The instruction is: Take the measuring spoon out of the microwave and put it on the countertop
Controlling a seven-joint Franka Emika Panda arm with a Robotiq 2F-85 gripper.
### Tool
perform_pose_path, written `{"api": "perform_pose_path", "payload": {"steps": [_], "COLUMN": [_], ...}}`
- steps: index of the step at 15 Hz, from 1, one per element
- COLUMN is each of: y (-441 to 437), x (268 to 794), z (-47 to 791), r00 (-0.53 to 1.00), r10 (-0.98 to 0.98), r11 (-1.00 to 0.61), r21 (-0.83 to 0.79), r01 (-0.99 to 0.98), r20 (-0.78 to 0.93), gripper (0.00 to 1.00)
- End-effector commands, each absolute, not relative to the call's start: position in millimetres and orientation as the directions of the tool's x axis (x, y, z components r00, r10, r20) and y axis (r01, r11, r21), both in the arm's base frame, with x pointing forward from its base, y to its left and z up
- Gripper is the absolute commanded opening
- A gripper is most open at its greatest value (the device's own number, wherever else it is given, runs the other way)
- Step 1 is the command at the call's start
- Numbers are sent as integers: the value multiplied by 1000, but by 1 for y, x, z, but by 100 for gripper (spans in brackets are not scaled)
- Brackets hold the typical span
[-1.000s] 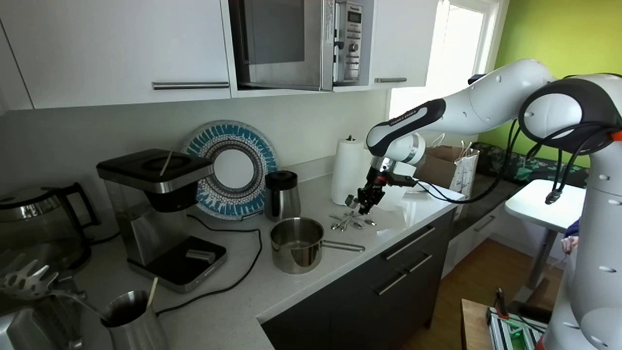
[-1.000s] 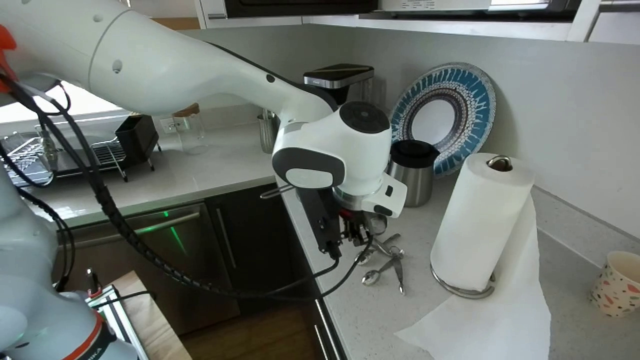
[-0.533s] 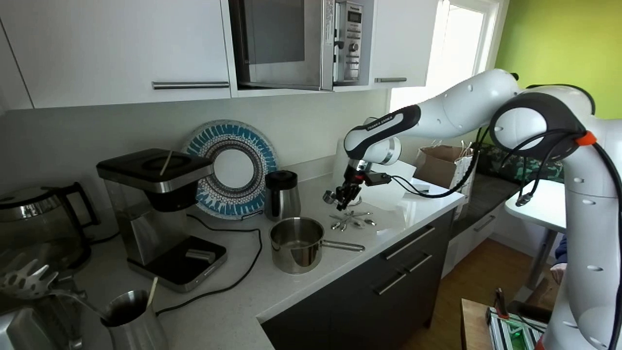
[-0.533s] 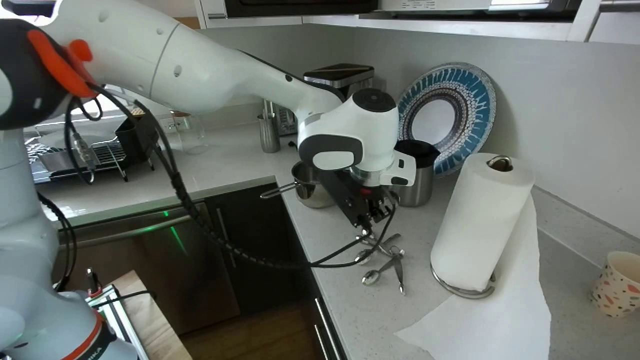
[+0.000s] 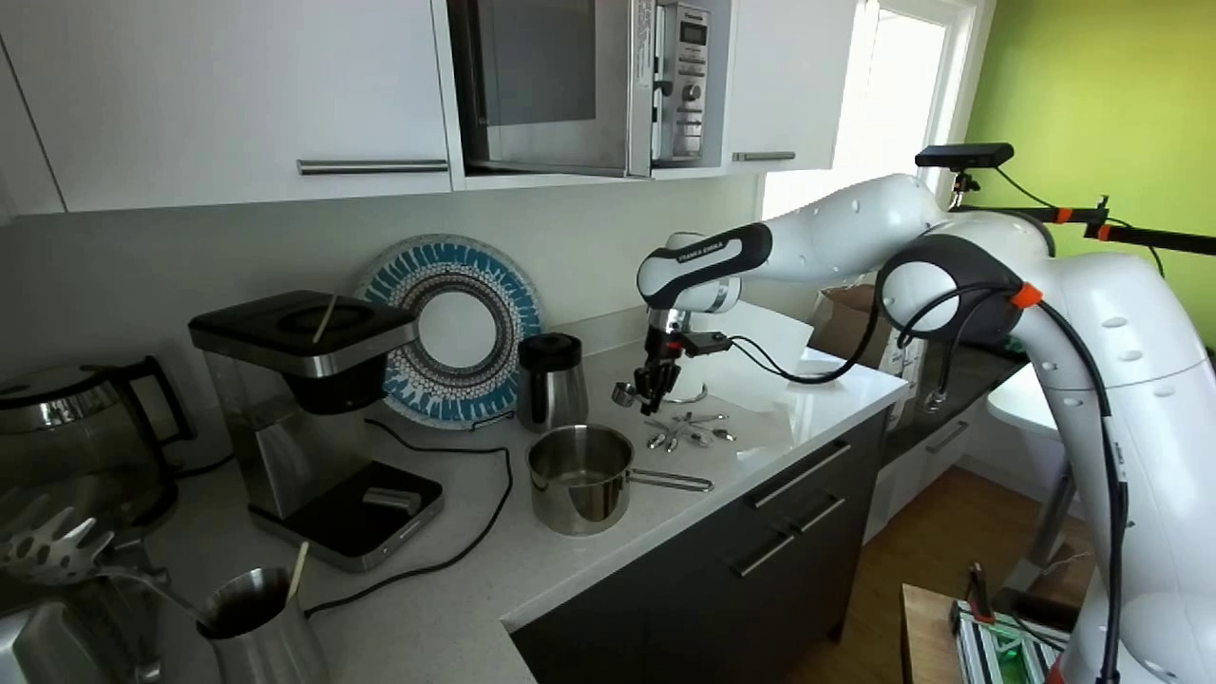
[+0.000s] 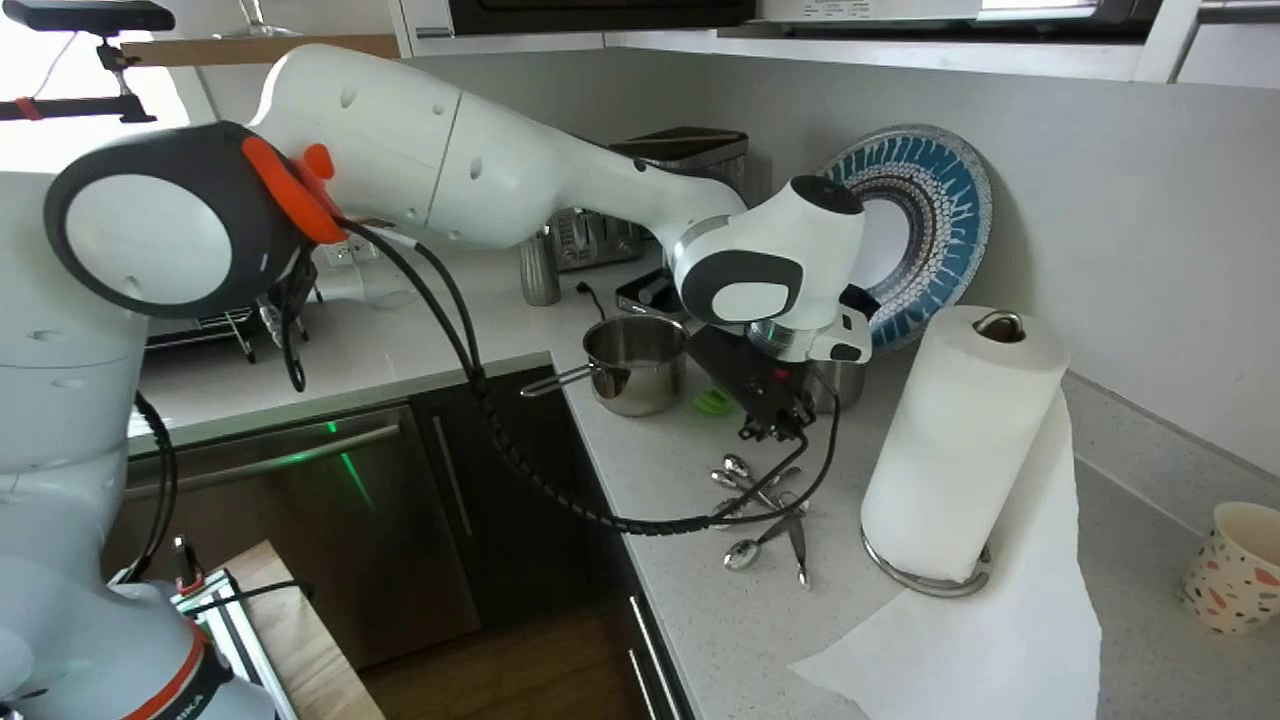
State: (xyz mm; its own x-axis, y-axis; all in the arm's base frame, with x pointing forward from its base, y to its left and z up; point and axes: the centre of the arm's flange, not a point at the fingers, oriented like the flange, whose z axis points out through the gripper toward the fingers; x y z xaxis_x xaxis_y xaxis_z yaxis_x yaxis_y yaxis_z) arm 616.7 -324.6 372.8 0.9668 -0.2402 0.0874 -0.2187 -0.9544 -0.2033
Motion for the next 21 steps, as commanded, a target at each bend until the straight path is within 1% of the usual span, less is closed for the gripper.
{"api": "perform_pose_path", "payload": {"steps": [1, 4, 11, 12, 13, 16, 17, 19, 20, 21], "y": [-334, -335, -332, -332, -332, -331, -330, -315, -299, -290], "x": [640, 653, 674, 676, 677, 677, 675, 661, 644, 635], "z": [365, 358, 339, 339, 337, 340, 344, 360, 371, 375], "r00": [954, 945, 944, 943, 942, 940, 936, 933, 943, 952], "r10": [-291, -306, -325, -329, -333, -339, -348, -355, -327, -301], "r11": [-951, -950, -944, -943, -942, -940, -937, -934, -945, -953], "r21": [-133, -98, -74, -70, -65, -57, -51, -57, -50, -50], "r01": [-279, -296, -321, -325, -330, -337, -345, -352, -324, -298], "r20": [75, 111, 58, 52, 47, 45, 49, 65, 71, 61], "gripper": [6, 6, 6, 48, 48, 69, 78, 91, 99, 100]}}
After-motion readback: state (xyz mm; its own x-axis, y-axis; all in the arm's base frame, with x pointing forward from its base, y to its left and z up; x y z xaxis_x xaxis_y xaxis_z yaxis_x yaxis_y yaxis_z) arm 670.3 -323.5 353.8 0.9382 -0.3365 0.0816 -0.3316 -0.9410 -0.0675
